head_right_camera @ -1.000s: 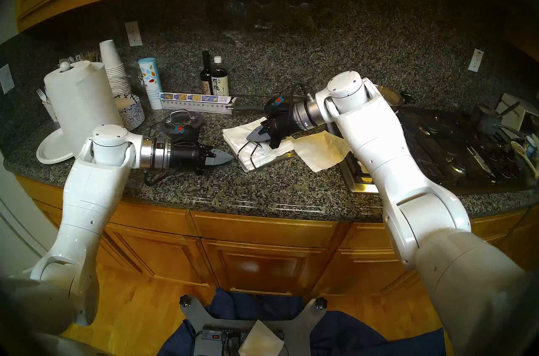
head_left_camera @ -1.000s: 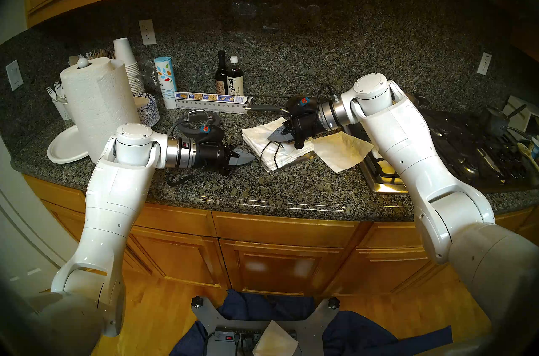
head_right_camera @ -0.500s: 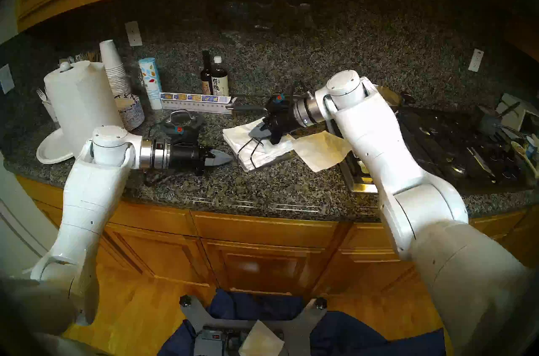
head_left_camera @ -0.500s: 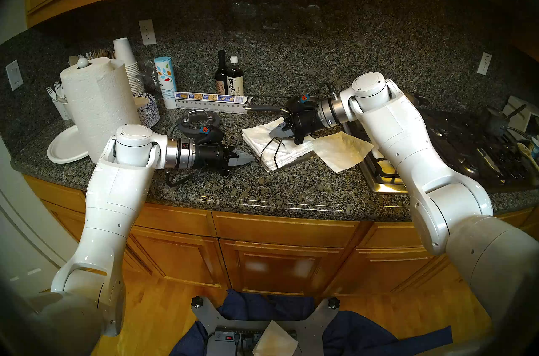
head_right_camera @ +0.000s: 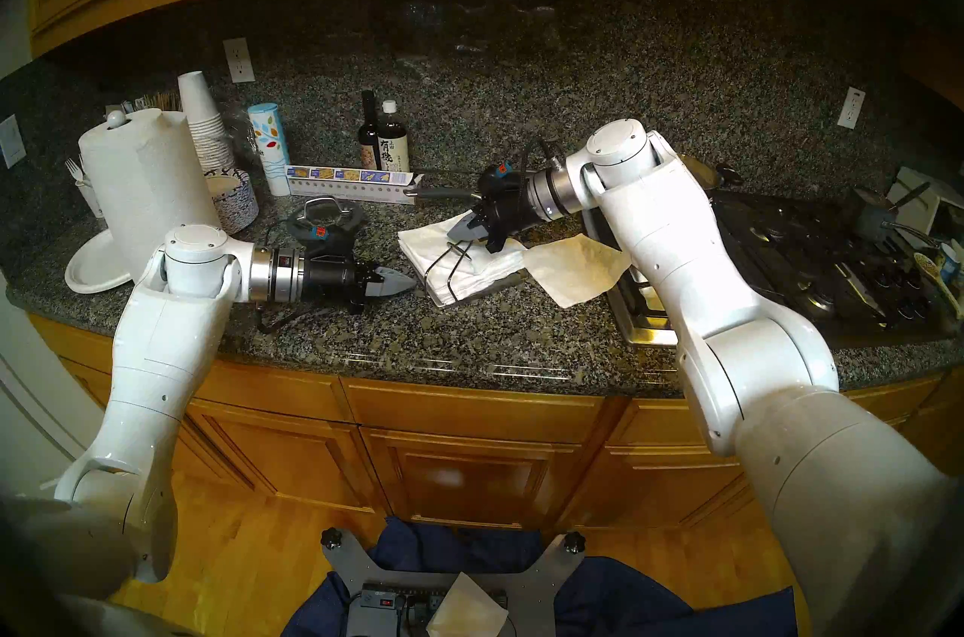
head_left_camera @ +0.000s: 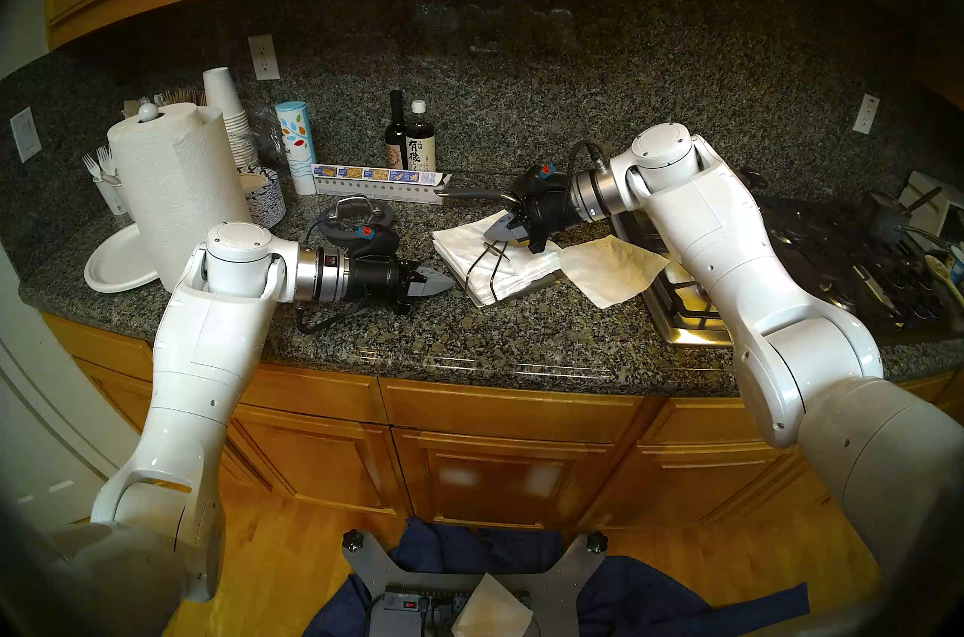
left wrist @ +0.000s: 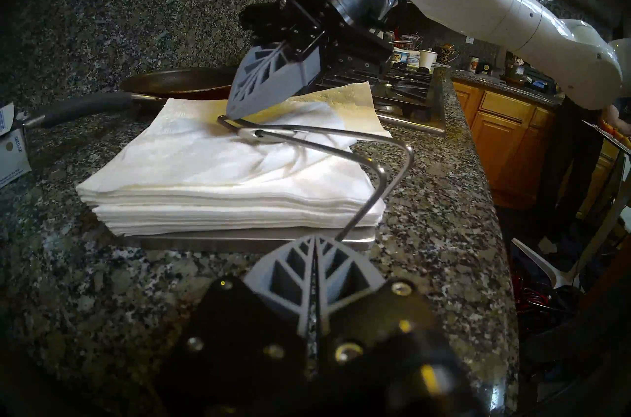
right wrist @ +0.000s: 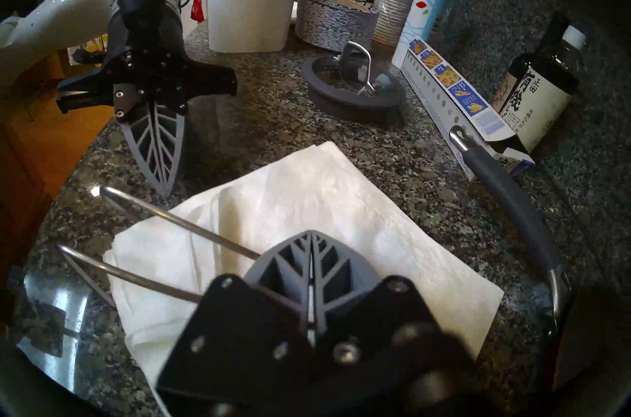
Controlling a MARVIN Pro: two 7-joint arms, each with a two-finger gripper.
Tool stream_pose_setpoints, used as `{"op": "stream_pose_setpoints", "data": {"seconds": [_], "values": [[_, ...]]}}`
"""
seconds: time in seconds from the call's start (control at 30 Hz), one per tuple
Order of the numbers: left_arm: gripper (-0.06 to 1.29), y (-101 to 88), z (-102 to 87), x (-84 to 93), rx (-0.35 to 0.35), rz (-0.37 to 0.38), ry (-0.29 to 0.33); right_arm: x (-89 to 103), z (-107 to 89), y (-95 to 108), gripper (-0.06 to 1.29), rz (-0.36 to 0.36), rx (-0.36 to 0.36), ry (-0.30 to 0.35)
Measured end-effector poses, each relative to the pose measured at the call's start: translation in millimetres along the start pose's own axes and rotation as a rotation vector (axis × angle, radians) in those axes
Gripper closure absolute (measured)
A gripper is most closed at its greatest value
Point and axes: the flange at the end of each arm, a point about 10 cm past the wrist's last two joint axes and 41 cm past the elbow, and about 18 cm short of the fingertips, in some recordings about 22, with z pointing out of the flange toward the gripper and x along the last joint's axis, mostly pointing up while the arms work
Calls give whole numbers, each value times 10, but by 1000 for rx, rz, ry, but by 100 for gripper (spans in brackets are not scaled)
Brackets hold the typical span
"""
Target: Take napkin out of napkin holder
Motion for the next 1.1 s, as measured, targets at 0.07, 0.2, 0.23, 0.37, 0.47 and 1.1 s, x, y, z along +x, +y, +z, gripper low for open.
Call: {"op": "stream_pose_setpoints", "data": {"seconds": [0.07,0.2,0.23,0.37,0.47,1.1], "values": [[121,-17,-23,8,12,-2,8,49,-47,-31,126,-20,13,-2],[121,-72,-90,36,51,-3,27,116,-110,-81,126,-47,30,-10],[121,-94,-117,47,68,-3,35,137,-130,-99,126,-54,34,-13],[121,-145,-179,71,117,3,56,177,-171,-143,126,-72,41,-29],[121,-176,-209,95,162,12,75,198,-166,-182,126,-96,44,-64],[87,-232,-272,111,295,19,170,267,-26,-195,127,-161,43,-201]]}}
